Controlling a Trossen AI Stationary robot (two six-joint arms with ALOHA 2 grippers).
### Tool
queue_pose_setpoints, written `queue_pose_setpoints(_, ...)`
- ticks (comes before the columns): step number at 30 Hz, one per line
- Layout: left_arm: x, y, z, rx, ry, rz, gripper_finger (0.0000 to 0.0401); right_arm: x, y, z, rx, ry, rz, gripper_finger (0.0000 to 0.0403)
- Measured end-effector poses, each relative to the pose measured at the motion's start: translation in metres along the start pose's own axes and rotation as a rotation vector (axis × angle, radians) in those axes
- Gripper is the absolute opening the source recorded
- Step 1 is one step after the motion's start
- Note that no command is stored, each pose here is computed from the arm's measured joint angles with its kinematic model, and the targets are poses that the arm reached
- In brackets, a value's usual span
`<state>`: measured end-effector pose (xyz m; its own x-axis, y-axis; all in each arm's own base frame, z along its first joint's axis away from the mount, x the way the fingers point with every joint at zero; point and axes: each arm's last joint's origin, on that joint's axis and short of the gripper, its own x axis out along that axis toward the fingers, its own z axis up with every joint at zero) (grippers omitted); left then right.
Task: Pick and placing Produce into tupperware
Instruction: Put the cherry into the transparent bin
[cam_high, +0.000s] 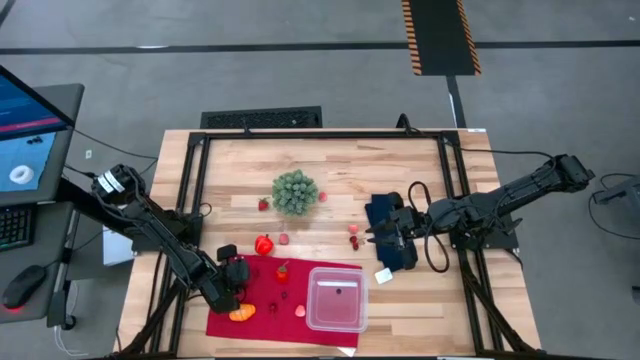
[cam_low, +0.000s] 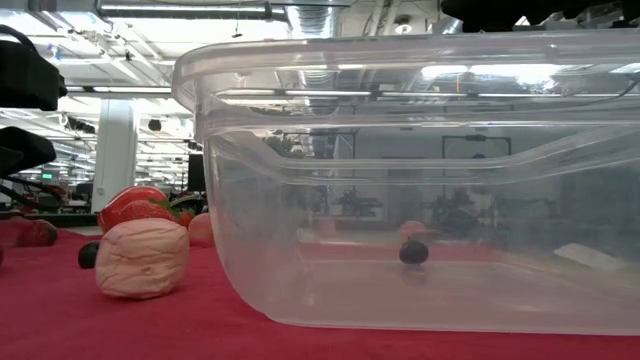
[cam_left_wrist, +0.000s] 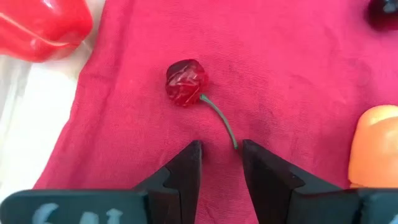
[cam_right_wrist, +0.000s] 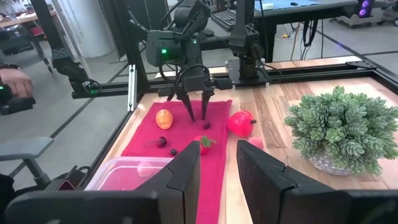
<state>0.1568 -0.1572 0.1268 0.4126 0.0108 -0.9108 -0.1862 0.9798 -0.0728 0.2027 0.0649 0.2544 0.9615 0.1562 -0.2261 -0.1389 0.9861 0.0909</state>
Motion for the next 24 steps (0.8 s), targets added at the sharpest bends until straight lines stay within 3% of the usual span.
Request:
queue_pose_setpoints(15, -0.005, -0.004, 0.008, 0.000, -0.056, 0.027, 0.0109, 0.025, -0.015, -0.013, 0.031, 0.048, -0.120, 0.0129)
queue_pose_setpoints(24, -0.004, -0.003, 0.008, 0.001, -0.042, 0.022, 0.0047, 0.018, -0.012, -0.007, 0.032, 0.021, -0.097, 0.0129)
